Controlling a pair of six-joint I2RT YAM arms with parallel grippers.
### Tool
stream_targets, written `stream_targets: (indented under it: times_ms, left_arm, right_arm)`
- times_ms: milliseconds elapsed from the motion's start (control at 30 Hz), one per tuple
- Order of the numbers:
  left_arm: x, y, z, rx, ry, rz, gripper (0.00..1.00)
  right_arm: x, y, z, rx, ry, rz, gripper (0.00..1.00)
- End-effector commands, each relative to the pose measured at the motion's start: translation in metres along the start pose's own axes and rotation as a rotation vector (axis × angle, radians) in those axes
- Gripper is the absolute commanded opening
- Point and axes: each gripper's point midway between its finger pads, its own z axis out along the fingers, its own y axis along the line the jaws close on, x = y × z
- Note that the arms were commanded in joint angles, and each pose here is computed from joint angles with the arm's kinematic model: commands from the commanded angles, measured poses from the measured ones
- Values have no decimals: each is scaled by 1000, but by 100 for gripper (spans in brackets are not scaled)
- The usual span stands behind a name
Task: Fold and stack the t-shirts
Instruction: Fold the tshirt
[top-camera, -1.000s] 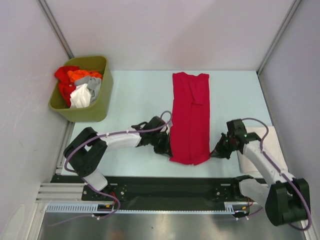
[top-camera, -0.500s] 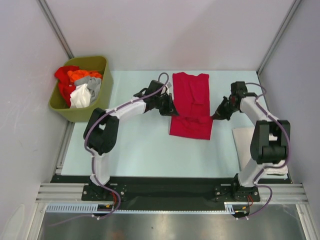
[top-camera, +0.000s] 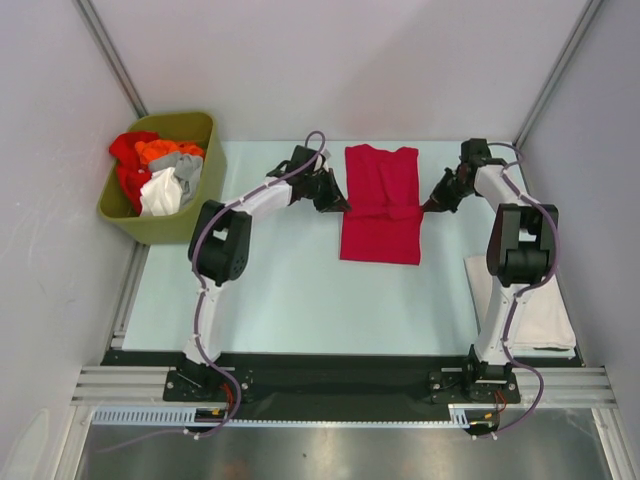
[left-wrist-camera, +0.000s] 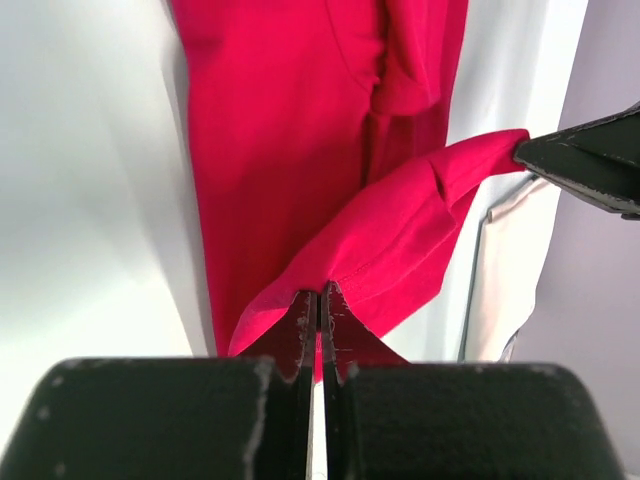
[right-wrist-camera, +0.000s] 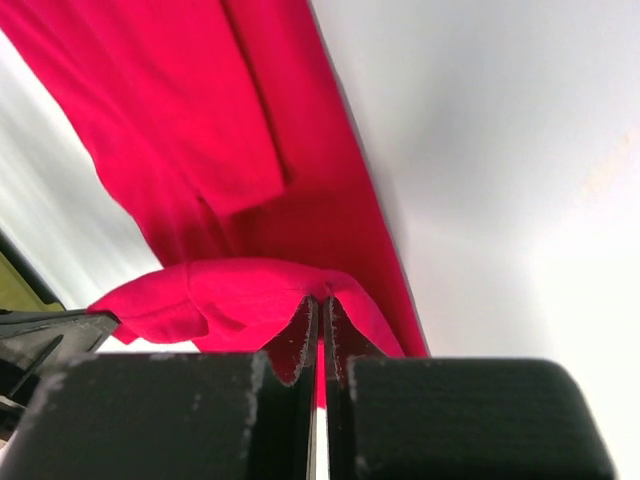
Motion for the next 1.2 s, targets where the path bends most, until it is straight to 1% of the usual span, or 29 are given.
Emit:
stream_targets:
  times_ms: [0, 333, 400, 433, 467, 500, 533, 567, 600, 633, 667, 700, 733, 767, 800, 833, 867, 900, 933, 967, 1000, 1033, 1067, 1133, 1167]
  left_arm:
    - [-16, -16, -1, 53, -18, -17, 0]
    - [-20, -5, 12, 49, -12, -51, 1]
    - [-23, 0, 13, 33, -22, -51, 4]
    - [-25, 2, 13, 26, -28, -43, 11]
    - [-30, 10, 13, 0, -39, -38, 15]
    - [-36, 11, 7, -31, -40, 6, 19]
    - [-40, 14, 3, -57, -45, 33, 24]
    - [-47, 19, -3, -89, -57, 96, 34]
    - [-54, 17, -18, -139, -79, 122, 38]
    - [-57, 18, -27, -168, -94, 145, 42]
    - [-59, 15, -38, -191, -110, 194, 48]
    - [-59, 12, -56, -216, -133, 213, 49]
    - [-56, 8, -65, -223, -141, 231, 50]
    - [-43, 16, -68, -241, -115, 239, 50]
    - [-38, 3, -80, -215, -119, 261, 50]
    - [-27, -2, -80, -204, -99, 274, 50]
    - [-10, 5, -78, -209, -60, 278, 49]
    - [-1, 3, -78, -202, -46, 282, 49]
    - [10, -9, -81, -177, -39, 290, 49]
    - [28, 1, -78, -182, -3, 270, 48]
    - [32, -5, -76, -156, -16, 275, 48]
    - [40, -13, -77, -124, -11, 278, 48]
    - [48, -10, -73, -112, -4, 255, 48]
    - [57, -18, -68, -51, 16, 235, 48]
    - [61, -21, -64, -18, 26, 185, 48]
  right_arm:
    - [-11, 5, 1, -18, 5, -12, 0]
    - [-19, 4, 16, -33, 30, 2, 0]
    - [-24, 6, 17, -48, 23, -1, 2]
    - [-27, 1, 21, -51, 25, -4, 5]
    - [-30, 0, 23, -60, 25, -13, 8]
    - [-42, 2, 22, -63, -6, -38, 19]
    - [-50, -2, 20, -46, -19, -52, 24]
    - [-56, -10, 23, -23, -18, -74, 27]
    - [-65, -7, 12, -11, -31, -80, 32]
    - [-69, -7, 6, -1, -41, -84, 34]
    - [-75, -4, -7, 4, -71, -103, 40]
    - [-74, -8, -15, 40, -83, -107, 43]
    - [-70, -8, -23, 55, -91, -119, 44]
    - [-65, 5, -40, 53, -121, -145, 44]
    - [-48, -1, -37, 85, -102, -149, 43]
    - [-38, 3, -40, 87, -104, -159, 43]
    - [-24, 17, -50, 92, -130, -195, 43]
    - [-12, 28, -47, 96, -150, -239, 44]
    - [11, 15, -35, 150, -123, -253, 45]
    - [22, 18, -34, 171, -143, -286, 47]
    - [28, 33, -33, 186, -213, -326, 50]
    - [41, 25, -24, 225, -210, -334, 52]
    - [42, 23, -22, 252, -237, -328, 54]
    - [53, 34, -11, 255, -253, -357, 57]
    - [55, 38, -7, 254, -258, -373, 60]
